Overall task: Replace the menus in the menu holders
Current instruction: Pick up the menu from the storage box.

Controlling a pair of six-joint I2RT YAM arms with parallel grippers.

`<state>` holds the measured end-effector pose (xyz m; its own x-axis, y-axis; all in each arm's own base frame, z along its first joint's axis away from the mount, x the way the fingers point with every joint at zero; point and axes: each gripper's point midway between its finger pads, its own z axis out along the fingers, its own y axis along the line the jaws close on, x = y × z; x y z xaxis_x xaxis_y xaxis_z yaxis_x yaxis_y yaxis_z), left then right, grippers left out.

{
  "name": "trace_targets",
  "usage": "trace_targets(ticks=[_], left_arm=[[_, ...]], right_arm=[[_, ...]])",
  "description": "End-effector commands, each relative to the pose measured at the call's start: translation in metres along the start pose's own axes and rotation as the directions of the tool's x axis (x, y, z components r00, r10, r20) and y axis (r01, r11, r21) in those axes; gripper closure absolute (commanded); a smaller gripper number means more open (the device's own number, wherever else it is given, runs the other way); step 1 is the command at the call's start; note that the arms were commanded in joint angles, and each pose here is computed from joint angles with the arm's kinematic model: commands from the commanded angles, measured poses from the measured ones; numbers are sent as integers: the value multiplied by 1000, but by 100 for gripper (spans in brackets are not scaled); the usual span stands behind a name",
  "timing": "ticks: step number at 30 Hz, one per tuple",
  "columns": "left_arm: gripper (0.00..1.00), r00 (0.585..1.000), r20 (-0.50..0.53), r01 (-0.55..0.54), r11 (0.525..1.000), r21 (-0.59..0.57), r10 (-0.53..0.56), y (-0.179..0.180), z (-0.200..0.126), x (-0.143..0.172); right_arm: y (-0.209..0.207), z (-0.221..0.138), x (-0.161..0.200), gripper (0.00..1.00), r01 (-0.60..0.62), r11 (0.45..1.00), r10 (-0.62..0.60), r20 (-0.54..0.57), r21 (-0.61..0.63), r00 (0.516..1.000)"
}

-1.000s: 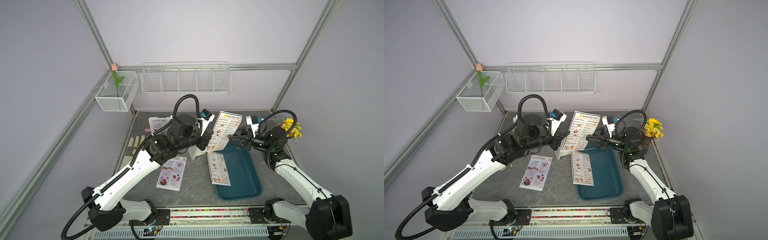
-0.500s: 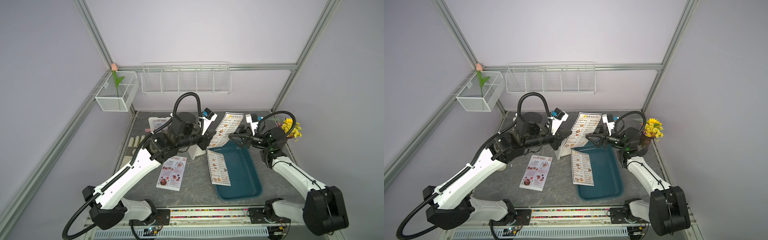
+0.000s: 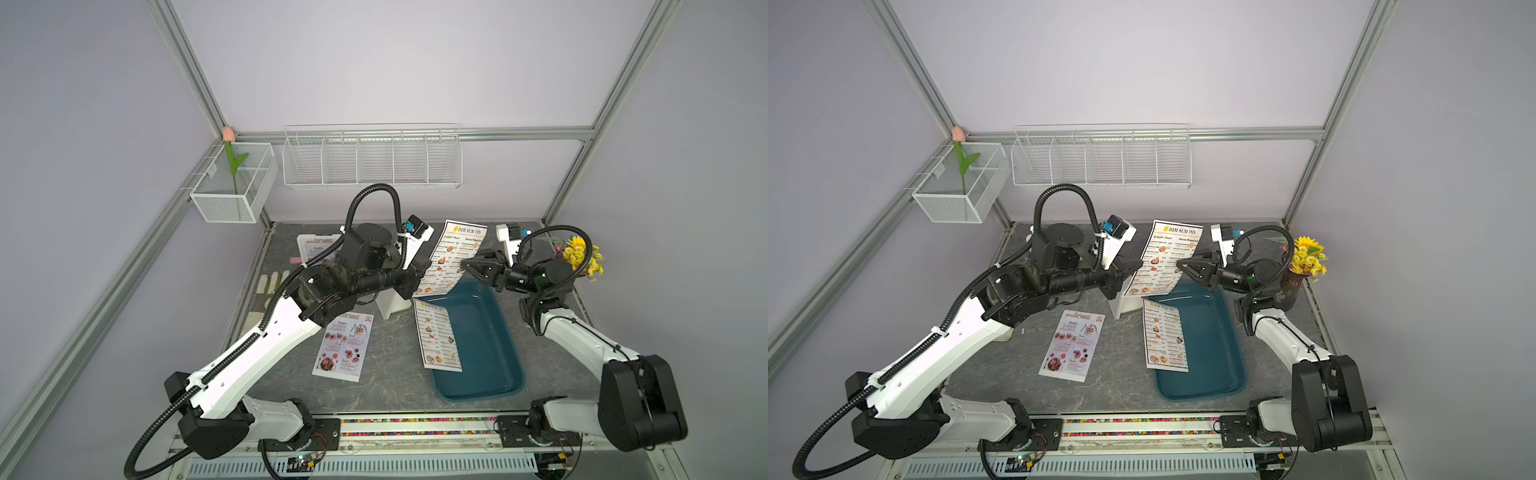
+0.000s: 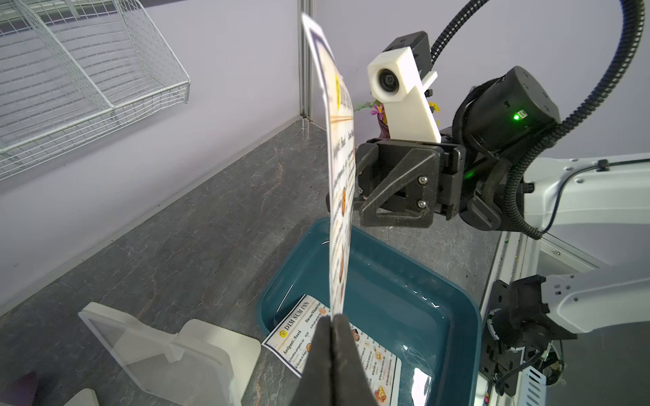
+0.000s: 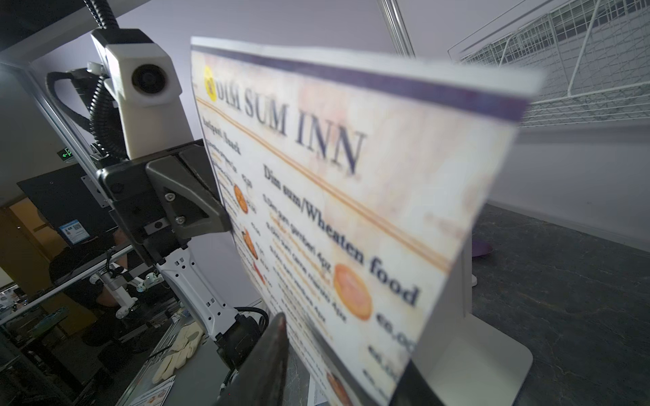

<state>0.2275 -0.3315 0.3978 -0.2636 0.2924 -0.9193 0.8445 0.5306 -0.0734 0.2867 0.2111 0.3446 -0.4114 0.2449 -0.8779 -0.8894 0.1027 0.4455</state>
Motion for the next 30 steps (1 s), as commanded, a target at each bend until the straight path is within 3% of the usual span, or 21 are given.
trace_targets(ticks=[1, 22, 30], left_arm=[[100, 999, 23, -23, 999, -22, 23, 4, -3, -9], [100, 999, 31, -8, 997, -72, 10, 16, 10, -3], [100, 1000, 26, 19, 990, -142, -16, 31, 19, 5]], right_arm=[[12, -2, -3, 62, 27, 1000, -27, -3, -6, 1000], [15, -13, -9, 86, -20, 980, 15, 23, 200, 1000], [20, -4, -15, 90, -40, 963, 32, 37, 268, 999]])
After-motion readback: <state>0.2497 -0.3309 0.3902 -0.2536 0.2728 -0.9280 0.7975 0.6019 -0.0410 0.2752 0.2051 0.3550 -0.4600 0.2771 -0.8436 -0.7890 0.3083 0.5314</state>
